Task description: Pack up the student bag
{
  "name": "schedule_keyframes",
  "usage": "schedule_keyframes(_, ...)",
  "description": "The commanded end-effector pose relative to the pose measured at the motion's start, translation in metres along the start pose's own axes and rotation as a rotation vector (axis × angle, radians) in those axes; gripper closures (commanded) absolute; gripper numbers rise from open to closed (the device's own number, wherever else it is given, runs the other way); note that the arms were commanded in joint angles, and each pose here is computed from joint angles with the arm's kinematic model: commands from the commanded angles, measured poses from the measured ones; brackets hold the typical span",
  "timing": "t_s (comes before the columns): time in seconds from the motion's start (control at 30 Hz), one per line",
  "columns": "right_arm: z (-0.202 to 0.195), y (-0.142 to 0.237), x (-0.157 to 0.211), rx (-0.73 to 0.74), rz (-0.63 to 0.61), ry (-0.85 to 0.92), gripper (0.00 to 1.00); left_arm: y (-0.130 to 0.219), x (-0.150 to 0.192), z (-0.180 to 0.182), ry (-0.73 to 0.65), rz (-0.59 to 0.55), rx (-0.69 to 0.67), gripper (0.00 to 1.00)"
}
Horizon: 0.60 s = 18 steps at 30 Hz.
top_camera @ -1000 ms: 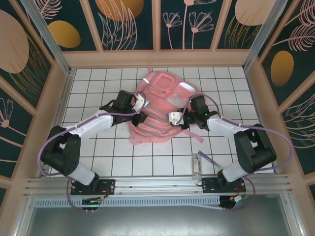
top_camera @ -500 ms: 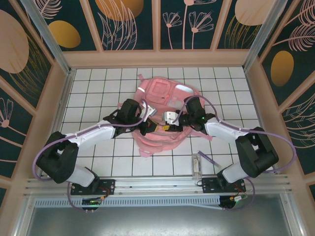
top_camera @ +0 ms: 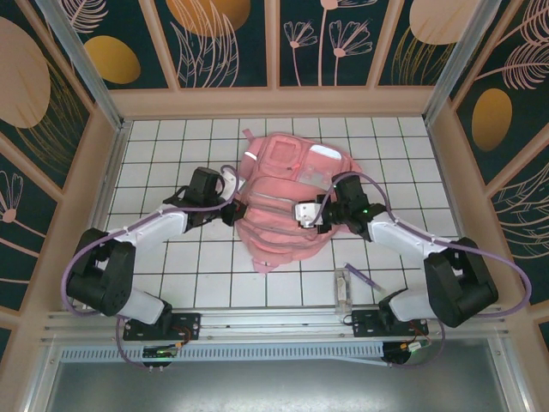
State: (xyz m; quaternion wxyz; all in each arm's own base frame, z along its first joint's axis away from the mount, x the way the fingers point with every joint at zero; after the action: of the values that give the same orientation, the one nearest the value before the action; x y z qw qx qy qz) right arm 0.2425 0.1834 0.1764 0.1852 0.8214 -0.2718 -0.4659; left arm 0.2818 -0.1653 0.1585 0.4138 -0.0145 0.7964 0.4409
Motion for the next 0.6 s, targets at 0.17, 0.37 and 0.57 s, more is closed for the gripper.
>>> schedule_keyframes(0.17, -0.001, -0.027, -0.049, 0.089, -0.115, -0.244, 0.44, 0.003, -0.02, -0.069, 0.029, -0.112, 0.306, 1.0)
schedule_keyframes(0.37, -0.002, -0.049, -0.033, 0.121, 0.058, -0.211, 0.54, 0.024, -0.034, -0.084, 0.023, -0.183, 0.334, 1.0)
schedule_keyframes(0.57, 0.012, -0.043, -0.02, -0.018, 0.159, -0.061, 0.93, 0.019, -0.017, -0.066, 0.009, -0.119, 0.151, 1.0)
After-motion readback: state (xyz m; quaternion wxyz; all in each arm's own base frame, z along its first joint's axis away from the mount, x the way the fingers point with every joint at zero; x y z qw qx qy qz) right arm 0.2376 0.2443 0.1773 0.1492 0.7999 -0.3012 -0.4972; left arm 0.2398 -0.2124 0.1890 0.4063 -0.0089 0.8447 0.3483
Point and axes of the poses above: each hand's point on the last joint's axis, 136 mm out from that joint toward the fingers, its own y axis back along the fingers, its own z axis along the line the jaws close on, x = y × z, the point moved 9 cm from there along y, back along the fingers, and after that the axes turned 1 degree about -y, right-handed, at the moved point
